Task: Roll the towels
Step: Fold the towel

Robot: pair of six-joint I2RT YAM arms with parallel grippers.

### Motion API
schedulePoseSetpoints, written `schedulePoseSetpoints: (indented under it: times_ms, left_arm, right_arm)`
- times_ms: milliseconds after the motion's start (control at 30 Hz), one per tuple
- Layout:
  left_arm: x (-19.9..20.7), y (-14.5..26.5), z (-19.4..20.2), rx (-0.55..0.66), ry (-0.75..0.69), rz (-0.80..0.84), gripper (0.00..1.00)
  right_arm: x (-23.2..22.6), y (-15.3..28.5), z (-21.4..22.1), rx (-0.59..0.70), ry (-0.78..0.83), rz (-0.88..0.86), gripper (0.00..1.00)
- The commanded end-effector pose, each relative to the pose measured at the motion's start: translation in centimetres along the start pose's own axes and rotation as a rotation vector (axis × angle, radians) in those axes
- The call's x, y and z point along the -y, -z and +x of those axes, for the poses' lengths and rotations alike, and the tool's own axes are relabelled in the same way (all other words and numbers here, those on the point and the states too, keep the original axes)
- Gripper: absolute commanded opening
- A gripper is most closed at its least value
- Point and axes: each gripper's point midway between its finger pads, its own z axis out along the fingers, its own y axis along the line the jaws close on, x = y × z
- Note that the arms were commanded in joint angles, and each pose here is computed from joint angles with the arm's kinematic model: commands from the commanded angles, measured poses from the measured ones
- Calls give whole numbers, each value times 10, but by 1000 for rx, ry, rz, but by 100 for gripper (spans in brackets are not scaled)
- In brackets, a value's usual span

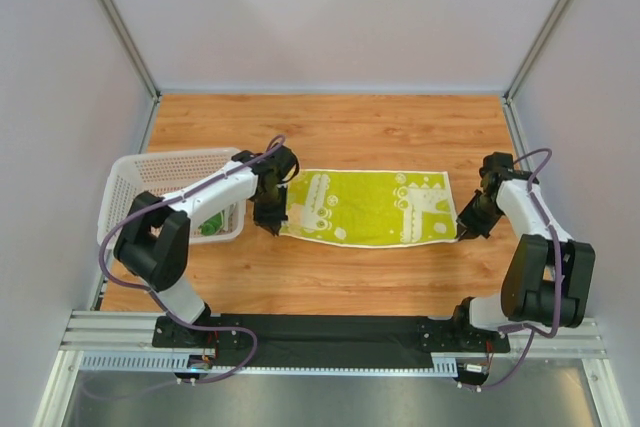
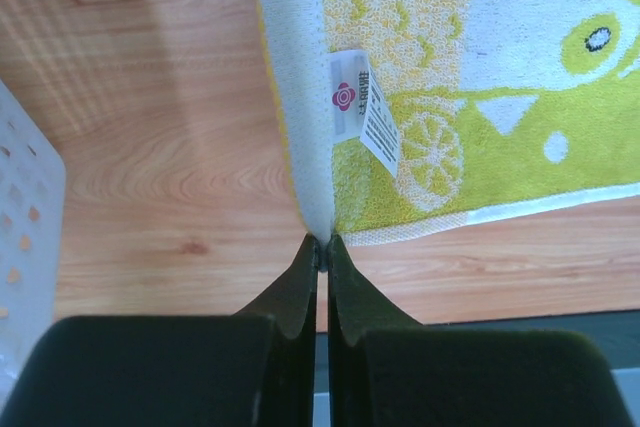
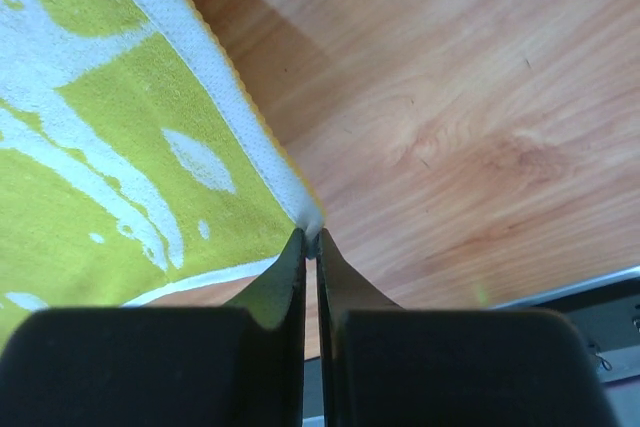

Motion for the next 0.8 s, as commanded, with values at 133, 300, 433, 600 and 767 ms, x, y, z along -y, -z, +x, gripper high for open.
schedulePoseSetpoints:
  times_ms: [133,300,433,600,767]
  left_arm:
    - [1,36,2,-3,-11,36,0]
    - [6,54,-19,22,-8,54,0]
    - [7,57,-32,13,9,68,0]
    - [6,58,-54,15,36,75,0]
    - [5,58,-74,15,52,82,0]
  right_arm:
    - [1,24,2,1,-50,-3,0]
    - [-21,27,-18,-15,-28,-47,0]
    - [-33,33,-39,7,-10,-56,0]
    - [-49,33,-58,6,-4,-82,0]
    - [-64,34,-81,13,0,-90,0]
